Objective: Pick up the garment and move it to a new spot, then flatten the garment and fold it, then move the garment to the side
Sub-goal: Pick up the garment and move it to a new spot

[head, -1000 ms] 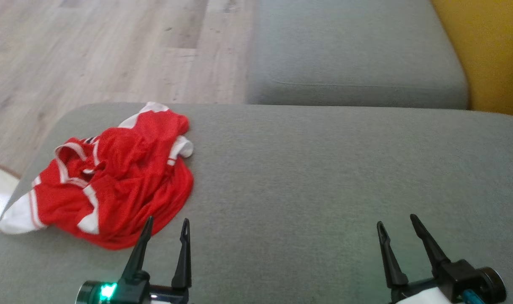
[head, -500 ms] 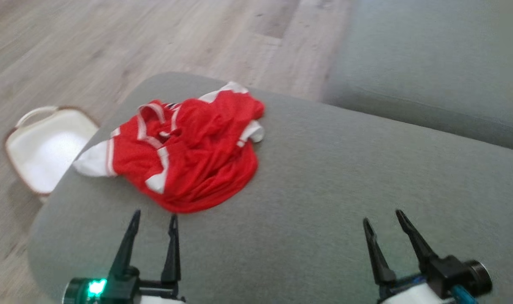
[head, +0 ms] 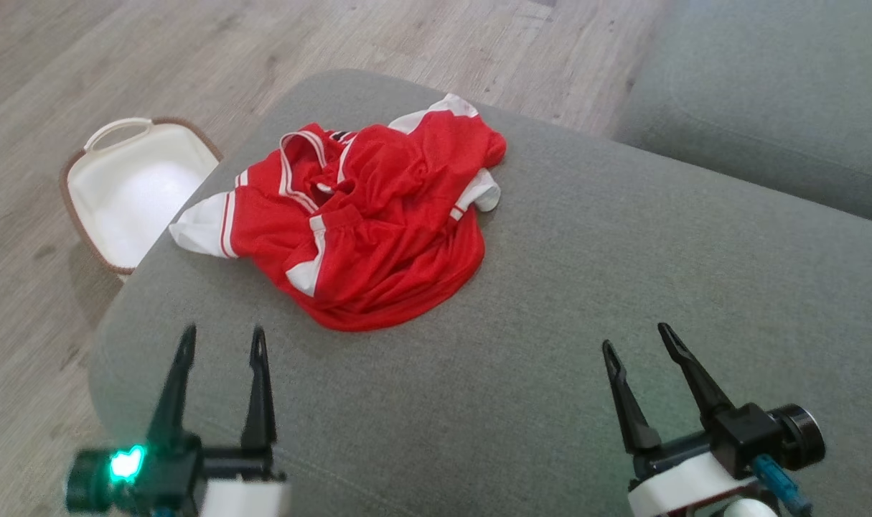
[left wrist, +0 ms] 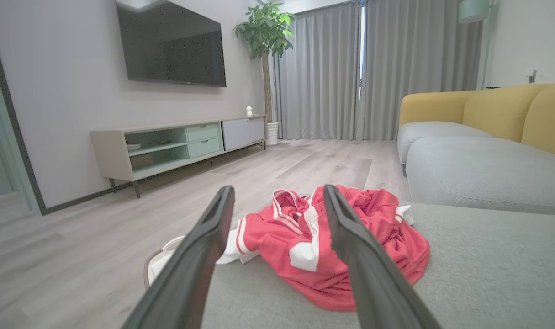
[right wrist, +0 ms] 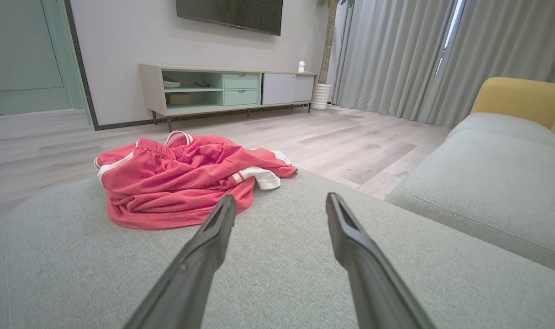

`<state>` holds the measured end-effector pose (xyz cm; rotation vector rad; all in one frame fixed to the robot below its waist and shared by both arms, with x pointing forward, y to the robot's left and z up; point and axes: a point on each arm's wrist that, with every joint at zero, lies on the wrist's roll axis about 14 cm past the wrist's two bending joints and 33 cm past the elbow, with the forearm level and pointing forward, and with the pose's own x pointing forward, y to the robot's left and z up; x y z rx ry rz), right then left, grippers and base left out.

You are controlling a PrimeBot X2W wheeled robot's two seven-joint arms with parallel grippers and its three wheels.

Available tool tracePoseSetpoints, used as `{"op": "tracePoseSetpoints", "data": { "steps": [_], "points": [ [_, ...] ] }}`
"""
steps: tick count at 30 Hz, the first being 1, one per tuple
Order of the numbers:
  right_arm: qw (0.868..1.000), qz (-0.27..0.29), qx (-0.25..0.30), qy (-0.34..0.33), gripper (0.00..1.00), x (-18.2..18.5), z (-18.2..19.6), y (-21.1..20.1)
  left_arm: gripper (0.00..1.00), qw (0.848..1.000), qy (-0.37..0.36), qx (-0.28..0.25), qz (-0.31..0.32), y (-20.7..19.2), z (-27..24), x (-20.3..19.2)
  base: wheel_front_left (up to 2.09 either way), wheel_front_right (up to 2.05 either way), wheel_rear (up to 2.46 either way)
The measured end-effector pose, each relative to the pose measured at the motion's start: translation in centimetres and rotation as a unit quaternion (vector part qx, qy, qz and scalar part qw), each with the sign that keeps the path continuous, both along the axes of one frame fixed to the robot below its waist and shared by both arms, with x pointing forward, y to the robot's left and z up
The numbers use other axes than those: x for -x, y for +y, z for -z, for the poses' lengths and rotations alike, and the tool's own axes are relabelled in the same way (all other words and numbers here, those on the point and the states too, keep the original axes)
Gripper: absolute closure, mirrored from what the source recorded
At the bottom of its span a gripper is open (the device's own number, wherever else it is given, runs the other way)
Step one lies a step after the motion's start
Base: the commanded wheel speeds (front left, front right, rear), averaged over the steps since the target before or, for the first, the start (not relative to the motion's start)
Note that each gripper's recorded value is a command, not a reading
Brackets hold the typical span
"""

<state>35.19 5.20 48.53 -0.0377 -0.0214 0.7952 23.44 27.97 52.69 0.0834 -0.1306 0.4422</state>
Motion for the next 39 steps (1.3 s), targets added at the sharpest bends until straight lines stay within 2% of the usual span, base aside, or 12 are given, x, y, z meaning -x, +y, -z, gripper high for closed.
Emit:
{"op": "tracePoseSetpoints", "data": {
  "steps": [8,12,14,16,19,23,26,30,33,34,35,39],
  "points": [
    [1.0,0.002,0.021,0.003,0.0,-1.2,1.4,-1.1,0.0,0.989,-0.07,-0.118,0.053,2.1,-8.4,-6.0,0.0,0.0,0.0],
    [0.999,-0.002,0.031,-0.011,0.0,-3.4,2.0,-2.0,0.0,0.984,-0.047,-0.144,0.098,2.2,-9.1,-11.7,0.0,0.0,0.0],
    [0.999,-0.002,0.034,-0.014,0.0,-4.0,2.1,-2.3,0.0,0.984,-0.035,-0.14,0.108,2.2,-8.9,-13.4,0.0,0.0,0.0],
    [0.999,0.001,0.042,-0.019,0.0,-5.4,2.7,-3.2,0.0,0.984,0.003,-0.125,0.124,2.2,-8.3,-17.1,0.0,0.0,0.0],
    [0.998,0.007,0.056,-0.021,0.0,-7.1,3.9,-4.7,0.0,0.984,0.067,-0.087,0.143,1.8,-6.7,-22.5,0.0,0.0,0.0],
    [0.997,0.017,0.072,-0.009,0.0,-8.3,5.9,-6.6,0.0,0.974,0.164,-0.028,0.155,1.1,-2.3,-27.4,0.0,0.0,0.0],
    [0.996,0.025,0.08,0.001,0.0,-9.0,7.3,-7.8,0.0,0.953,0.264,0.026,0.144,1.5,3.3,-28.5,0.0,0.0,0.0],
    [0.995,0.036,0.09,0.017,0.0,-9.1,8.8,-9.3,0.0,0.908,0.393,0.094,0.114,1.9,11.3,-26.8,0.0,0.0,0.0],
    [0.994,0.045,0.092,0.023,0.0,-9.3,9.4,-10.0,0.0,0.876,0.456,0.116,0.102,1.6,15.2,-25.3,0.0,0.0,0.0],
    [0.994,0.049,0.092,0.022,0.0,-9.5,9.3,-10.1,0.24,0.873,0.462,0.118,0.104,1.3,15.8,-25.2,0.0,0.0,0.0],
    [0.994,0.052,0.092,0.019,0.0,-9.8,9.2,-10.3,1.0,0.877,0.454,0.115,0.107,1.2,15.8,-25.6,0.0,0.0,0.0],
    [0.994,0.057,0.089,0.012,0.0,-9.9,8.5,-10.3,1.0,0.908,0.393,0.078,0.125,1.0,13.9,-27.2,0.0,0.0,0.0]
  ]
}}
